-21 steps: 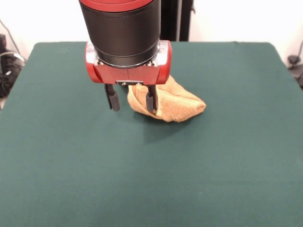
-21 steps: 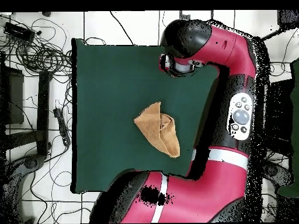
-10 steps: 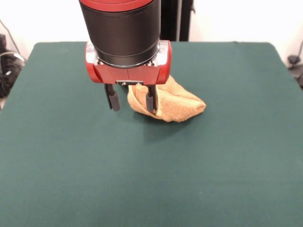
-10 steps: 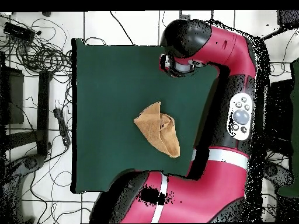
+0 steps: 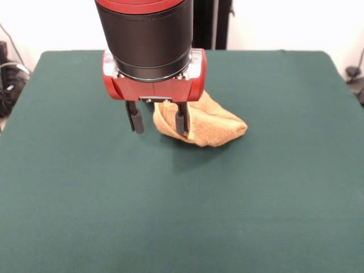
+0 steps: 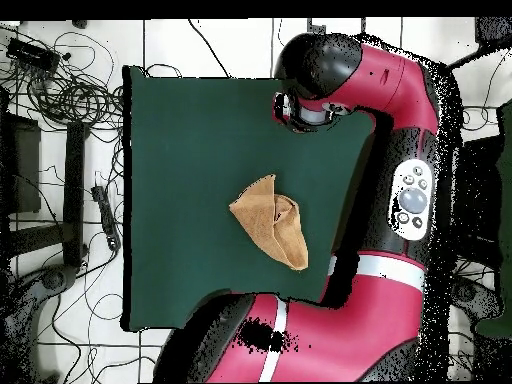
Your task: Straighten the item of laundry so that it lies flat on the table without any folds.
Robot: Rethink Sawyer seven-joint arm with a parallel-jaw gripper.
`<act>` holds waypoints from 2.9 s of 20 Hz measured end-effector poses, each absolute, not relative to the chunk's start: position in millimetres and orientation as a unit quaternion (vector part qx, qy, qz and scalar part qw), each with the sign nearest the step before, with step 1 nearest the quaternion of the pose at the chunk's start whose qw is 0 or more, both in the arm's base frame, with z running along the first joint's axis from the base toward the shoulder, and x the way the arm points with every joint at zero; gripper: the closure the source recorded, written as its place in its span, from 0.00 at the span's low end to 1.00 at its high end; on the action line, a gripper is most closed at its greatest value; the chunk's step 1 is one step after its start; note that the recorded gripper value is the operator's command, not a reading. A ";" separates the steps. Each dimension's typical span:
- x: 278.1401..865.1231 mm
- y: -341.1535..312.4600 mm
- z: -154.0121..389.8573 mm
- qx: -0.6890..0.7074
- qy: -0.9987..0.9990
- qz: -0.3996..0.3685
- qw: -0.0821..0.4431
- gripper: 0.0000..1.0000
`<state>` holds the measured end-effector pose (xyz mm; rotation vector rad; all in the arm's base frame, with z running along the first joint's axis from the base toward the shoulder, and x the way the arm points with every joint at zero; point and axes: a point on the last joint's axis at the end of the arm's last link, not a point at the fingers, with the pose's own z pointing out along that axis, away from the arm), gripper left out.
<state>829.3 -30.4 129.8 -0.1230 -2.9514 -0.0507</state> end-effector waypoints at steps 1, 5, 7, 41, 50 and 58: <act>829.3 -30.4 129.8 -0.041 -0.995 -0.017 0.093 0.00; 829.3 -30.4 129.8 -0.041 -0.995 -0.017 0.093 0.00; 829.3 -30.4 129.8 -0.041 -0.995 -0.017 0.093 0.00; 833.1 -13.6 135.1 -0.040 -0.995 -0.036 0.089 0.00; 833.7 -6.2 135.9 -0.037 -0.995 -0.038 0.089 0.00; 833.7 -6.1 136.0 -0.037 -0.995 -0.038 0.089 0.00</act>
